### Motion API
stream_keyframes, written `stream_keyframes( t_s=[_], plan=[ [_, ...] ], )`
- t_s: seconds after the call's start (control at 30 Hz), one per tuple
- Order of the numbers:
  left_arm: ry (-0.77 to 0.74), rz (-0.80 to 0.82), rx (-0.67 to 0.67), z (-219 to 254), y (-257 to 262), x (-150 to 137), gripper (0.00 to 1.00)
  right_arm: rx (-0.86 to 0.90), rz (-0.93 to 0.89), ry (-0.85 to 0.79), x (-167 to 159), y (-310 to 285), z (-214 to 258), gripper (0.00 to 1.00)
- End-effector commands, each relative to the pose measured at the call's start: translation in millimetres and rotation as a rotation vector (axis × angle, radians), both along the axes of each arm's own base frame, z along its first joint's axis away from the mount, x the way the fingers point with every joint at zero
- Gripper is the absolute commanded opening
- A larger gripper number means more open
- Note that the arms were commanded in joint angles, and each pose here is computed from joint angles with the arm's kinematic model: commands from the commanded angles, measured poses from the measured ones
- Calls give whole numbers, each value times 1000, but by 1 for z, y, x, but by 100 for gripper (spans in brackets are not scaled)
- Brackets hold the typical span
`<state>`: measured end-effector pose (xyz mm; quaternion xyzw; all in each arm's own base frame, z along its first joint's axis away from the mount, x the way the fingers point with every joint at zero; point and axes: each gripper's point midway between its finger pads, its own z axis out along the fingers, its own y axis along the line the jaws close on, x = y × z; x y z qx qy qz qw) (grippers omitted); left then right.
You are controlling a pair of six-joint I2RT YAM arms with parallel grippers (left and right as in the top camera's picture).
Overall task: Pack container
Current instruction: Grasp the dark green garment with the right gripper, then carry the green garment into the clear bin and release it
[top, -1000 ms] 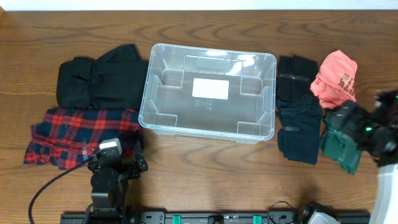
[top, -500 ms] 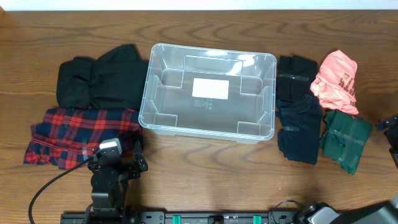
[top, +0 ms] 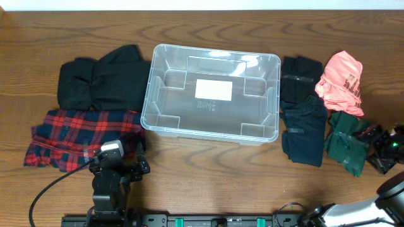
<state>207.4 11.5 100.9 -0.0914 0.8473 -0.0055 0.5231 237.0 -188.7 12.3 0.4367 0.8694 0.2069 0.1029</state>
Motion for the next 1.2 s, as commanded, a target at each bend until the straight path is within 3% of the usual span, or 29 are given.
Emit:
stream_keyframes(
  t_s=[0.0,0.07,0.3,0.43,0.6,0.77,1.0,1.17],
  plan=[
    [8,0,13,-5,1,0,98,31,43,-26,4,8,-6,88],
    [7,0,13,-5,1,0,98,35,57,-19,6,11,-9,80],
    [8,0,13,-5,1,0,98,29,73,29,4,19,-9,20],
    [8,0,13,-5,1,0,98,19,49,-42,13,21,22,6],
    [7,0,13,-5,1,0,98,-41,74,-274,31,42,110,2],
    [8,0,13,-5,1,0,98,-123,221,-546,31,113,208,1],
    [7,0,13,-5,1,0,98,-123,354,-829,23,211,295,1],
    [8,0,13,-5,1,0,98,-43,346,-929,46,263,327,1]
  ],
)
